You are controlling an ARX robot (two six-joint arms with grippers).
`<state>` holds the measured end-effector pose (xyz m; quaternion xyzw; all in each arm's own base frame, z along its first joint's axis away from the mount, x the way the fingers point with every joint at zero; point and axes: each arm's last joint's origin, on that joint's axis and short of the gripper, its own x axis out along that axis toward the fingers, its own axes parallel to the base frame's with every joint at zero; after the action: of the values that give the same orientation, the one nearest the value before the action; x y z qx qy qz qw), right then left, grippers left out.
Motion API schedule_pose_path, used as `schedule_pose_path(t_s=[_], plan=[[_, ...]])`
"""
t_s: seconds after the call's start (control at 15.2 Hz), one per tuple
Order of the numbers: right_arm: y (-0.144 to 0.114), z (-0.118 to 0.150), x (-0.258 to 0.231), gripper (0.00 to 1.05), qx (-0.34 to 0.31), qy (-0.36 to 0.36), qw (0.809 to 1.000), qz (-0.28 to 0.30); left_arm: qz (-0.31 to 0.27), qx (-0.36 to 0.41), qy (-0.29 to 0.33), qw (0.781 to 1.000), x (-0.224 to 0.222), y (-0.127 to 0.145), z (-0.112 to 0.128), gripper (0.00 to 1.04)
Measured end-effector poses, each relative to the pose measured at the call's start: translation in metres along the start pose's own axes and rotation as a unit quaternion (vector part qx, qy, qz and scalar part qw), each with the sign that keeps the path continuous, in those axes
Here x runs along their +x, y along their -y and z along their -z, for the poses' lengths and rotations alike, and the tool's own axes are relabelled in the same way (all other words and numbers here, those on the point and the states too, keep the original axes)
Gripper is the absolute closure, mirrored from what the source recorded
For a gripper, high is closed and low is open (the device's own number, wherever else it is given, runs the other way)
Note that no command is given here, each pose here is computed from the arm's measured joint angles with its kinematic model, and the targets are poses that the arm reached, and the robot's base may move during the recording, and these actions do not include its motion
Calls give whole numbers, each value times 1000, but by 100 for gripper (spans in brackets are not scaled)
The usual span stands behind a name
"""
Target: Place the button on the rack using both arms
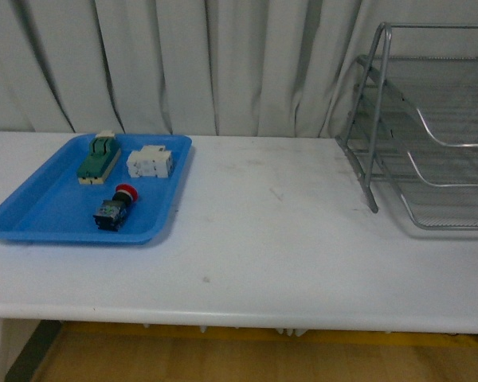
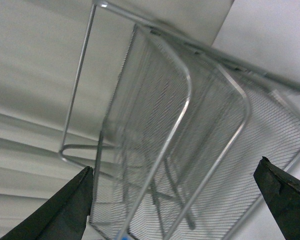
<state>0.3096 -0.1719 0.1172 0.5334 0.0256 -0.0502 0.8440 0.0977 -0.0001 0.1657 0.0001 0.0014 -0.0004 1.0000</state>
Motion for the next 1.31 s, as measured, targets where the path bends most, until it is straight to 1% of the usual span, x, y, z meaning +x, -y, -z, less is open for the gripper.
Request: schedule_pose_path(t_s=[0.07, 0.13, 0.26, 0.33, 0.46, 0.72, 0.92, 1.31], plan=[[-1, 13, 9, 6, 32, -8, 999, -30, 0, 0, 0, 1000, 0, 0, 0, 7], [2, 25, 17, 6, 67, -26, 997, -39, 0, 0, 0, 1000, 0, 0, 0, 7], [21, 50, 24, 6, 160, -59, 985, -5, 0, 0, 0, 1000, 0, 0, 0, 7], [28, 58, 27, 6, 196, -67, 978, 9, 0, 0, 0, 1000, 0, 0, 0, 7], [38, 61, 38, 6, 229, -68, 971, 16, 0, 0, 0, 1000, 0, 0, 0, 7], [29, 69, 59, 6, 218, -89, 972, -12, 0, 0, 0, 1000, 0, 0, 0, 7], [30, 77, 63, 6, 216, -101, 971, -11, 0, 0, 0, 1000, 0, 0, 0, 7], [32, 79, 71, 6, 211, -103, 972, -15, 0, 0, 0, 1000, 0, 0, 0, 7]])
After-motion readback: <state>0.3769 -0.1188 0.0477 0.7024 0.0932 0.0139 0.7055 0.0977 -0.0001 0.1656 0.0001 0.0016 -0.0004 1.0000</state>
